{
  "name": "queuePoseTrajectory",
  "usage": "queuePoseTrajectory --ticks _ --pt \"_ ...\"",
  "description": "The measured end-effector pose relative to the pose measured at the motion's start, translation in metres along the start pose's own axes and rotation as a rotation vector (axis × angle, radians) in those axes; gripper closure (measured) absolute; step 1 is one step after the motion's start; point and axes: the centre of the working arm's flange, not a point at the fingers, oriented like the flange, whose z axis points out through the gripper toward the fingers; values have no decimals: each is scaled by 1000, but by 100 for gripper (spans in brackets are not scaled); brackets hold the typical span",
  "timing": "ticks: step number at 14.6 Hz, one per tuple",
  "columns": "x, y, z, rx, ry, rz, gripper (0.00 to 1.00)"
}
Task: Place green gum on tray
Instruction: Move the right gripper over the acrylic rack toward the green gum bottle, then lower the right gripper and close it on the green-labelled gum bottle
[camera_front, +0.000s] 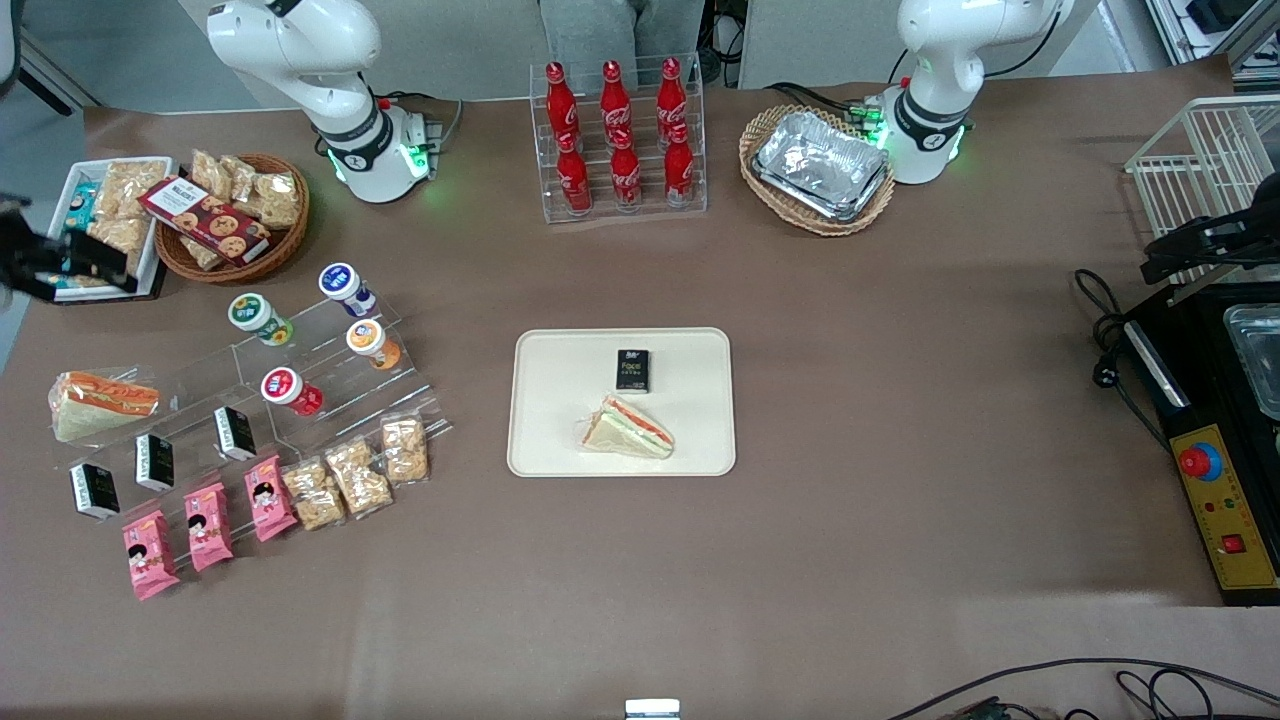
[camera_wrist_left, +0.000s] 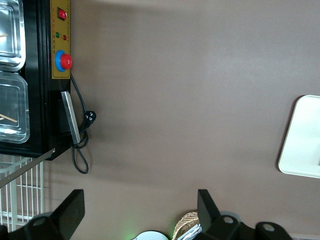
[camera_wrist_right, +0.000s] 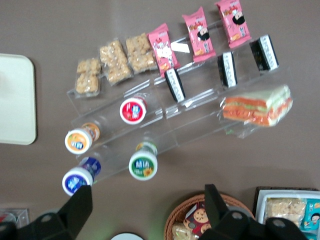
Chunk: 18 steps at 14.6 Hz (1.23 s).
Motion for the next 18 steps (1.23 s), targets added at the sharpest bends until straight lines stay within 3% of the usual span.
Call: queuePoseTrajectory --ticks 4,7,13,18 --pt "-76 -11 9 12 66 -12 0" --pt "-101 -18 18 19 66 -19 0" --pt "-85 -39 49 5 11 -23 0" --pt "-67 -41 124 -2 10 -18 0"
